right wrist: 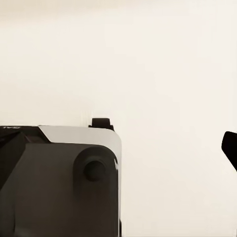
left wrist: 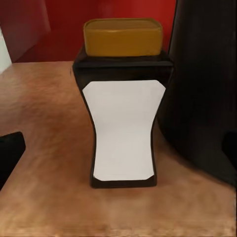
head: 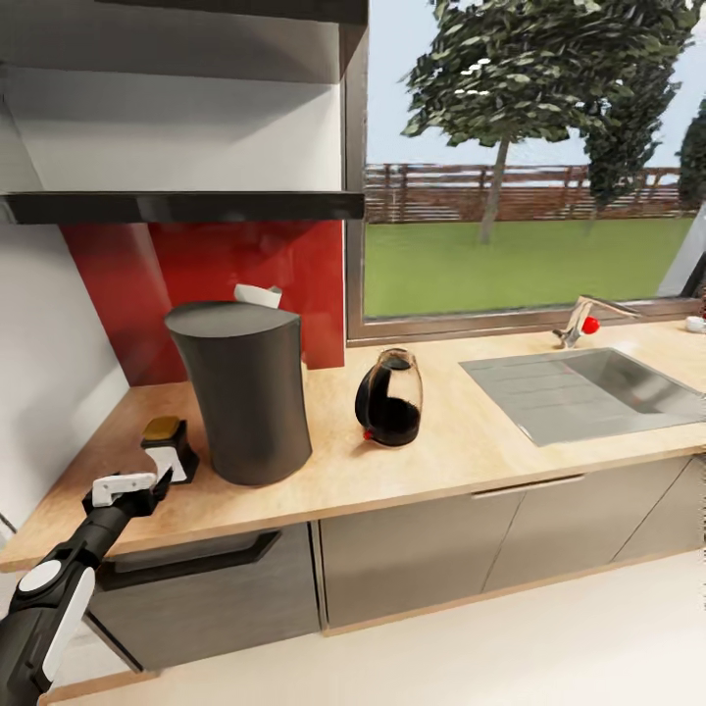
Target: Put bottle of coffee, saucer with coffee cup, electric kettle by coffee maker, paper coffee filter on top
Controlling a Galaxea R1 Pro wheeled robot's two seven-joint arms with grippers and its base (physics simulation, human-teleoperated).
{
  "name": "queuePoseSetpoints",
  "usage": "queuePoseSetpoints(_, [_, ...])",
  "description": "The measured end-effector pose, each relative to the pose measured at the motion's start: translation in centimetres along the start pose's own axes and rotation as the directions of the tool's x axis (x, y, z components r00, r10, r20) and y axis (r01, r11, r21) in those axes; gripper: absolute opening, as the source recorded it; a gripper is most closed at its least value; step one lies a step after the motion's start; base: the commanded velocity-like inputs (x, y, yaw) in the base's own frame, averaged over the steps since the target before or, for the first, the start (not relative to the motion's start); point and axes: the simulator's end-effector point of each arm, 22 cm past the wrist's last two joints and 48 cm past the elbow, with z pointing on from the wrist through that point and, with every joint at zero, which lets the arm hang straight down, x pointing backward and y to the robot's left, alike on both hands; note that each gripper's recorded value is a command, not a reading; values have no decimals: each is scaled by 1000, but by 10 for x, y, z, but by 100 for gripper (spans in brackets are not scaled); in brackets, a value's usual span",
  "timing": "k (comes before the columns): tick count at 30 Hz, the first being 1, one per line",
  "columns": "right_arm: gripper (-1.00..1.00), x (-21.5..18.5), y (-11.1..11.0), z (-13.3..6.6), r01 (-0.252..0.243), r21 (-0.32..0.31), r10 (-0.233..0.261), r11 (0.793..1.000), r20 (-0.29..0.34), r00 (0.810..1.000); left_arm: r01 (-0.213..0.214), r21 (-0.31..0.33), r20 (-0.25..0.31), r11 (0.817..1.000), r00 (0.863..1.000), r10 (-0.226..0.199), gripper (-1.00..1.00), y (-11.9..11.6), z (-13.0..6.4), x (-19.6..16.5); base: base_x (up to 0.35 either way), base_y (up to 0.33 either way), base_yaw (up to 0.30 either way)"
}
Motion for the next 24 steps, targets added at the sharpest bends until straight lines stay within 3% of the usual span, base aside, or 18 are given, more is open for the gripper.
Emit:
queuePoseSetpoints(7, [100,0,0,0,0,0,0,1000,0,1000,2,-4,-19,1000,1000,-3,100,1,-1,10,-320,0,0])
queuePoseSetpoints(10, [100,0,0,0,0,0,0,1000,0,1000,10,-5,-83,1000,996,-11,100,2,-19,46,-103,0,0])
queuePoseSetpoints(12, [100,0,0,0,-1,0,1,1000,1,1000,19,-2,-92,1000,996,-20,100,-1,-26,56,-33,0,0])
queuePoseSetpoints(16, [100,0,0,0,0,-1,0,1000,2,1000,25,12,-72,1000,997,-24,100,-13,-61,88,-8,0,0])
queuePoseSetpoints(17, [100,0,0,0,0,-1,0,1000,2,1000,24,15,-98,1000,995,-23,100,-16,-86,114,0,0,0])
queuePoseSetpoints(22, [100,0,1,0,0,-2,0,1000,3,1000,35,17,-184,999,982,-31,100,-22,-119,160,0,0,0])
queuePoseSetpoints(24, [100,-1,0,0,-1,-1,1,1000,5,1000,41,9,-258,999,965,-37,100,-20,-146,195,0,0,0])
